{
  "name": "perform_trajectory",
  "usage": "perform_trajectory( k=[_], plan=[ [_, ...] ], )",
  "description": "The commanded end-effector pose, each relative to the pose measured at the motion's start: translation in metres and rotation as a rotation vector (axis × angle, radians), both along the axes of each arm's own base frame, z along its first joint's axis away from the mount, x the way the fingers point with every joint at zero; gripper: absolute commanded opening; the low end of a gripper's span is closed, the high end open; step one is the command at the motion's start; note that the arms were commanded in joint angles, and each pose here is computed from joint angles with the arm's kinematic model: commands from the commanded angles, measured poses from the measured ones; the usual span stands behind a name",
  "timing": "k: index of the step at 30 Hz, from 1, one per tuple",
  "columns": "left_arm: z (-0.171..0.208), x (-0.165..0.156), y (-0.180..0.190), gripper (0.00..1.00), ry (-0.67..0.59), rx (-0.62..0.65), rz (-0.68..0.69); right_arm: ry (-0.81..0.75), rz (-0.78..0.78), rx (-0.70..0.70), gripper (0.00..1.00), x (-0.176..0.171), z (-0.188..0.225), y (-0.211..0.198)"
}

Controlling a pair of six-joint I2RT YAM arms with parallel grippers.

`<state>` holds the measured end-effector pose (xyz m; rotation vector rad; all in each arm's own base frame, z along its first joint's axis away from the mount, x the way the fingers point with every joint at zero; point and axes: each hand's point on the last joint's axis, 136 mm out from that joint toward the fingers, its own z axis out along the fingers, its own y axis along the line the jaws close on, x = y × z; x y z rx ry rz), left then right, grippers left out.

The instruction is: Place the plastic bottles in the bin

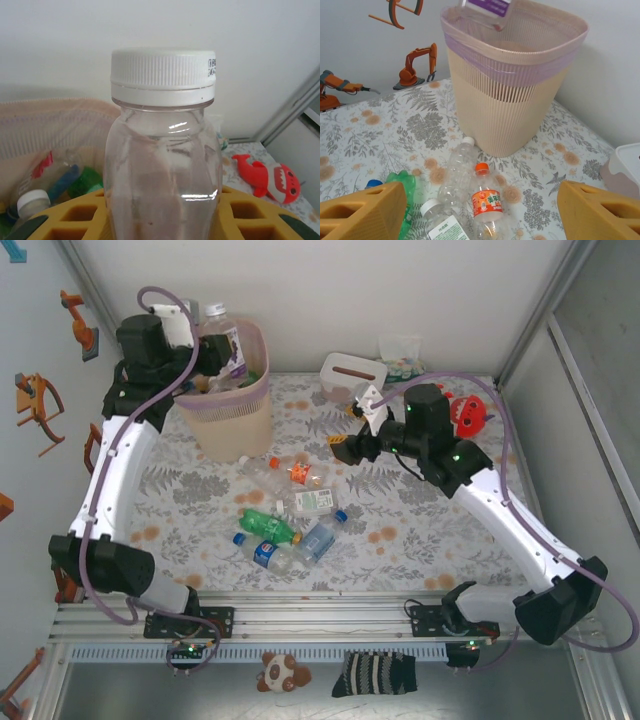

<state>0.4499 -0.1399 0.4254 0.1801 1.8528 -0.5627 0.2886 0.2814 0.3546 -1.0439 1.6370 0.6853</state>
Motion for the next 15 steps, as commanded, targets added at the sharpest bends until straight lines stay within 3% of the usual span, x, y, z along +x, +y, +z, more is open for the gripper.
perform_trajectory(
  k=[1,9,15],
  plan=[
    [0.017,0.025,0.003,0.33,-0.069,-0.03,0.02,-0.044,0.014,0.026,0.78,-0.004,0.017,0.001],
    [-0.017,0.076,-0.01,0.33,0.03,-0.054,-0.018,-0.053,-0.01,0.05,0.78,-0.009,0.023,-0.006],
    [-0.059,0.09,-0.016,0.32,0.158,-0.065,-0.025,-0.025,-0.027,0.052,0.78,-0.013,0.014,-0.01]
  ],
)
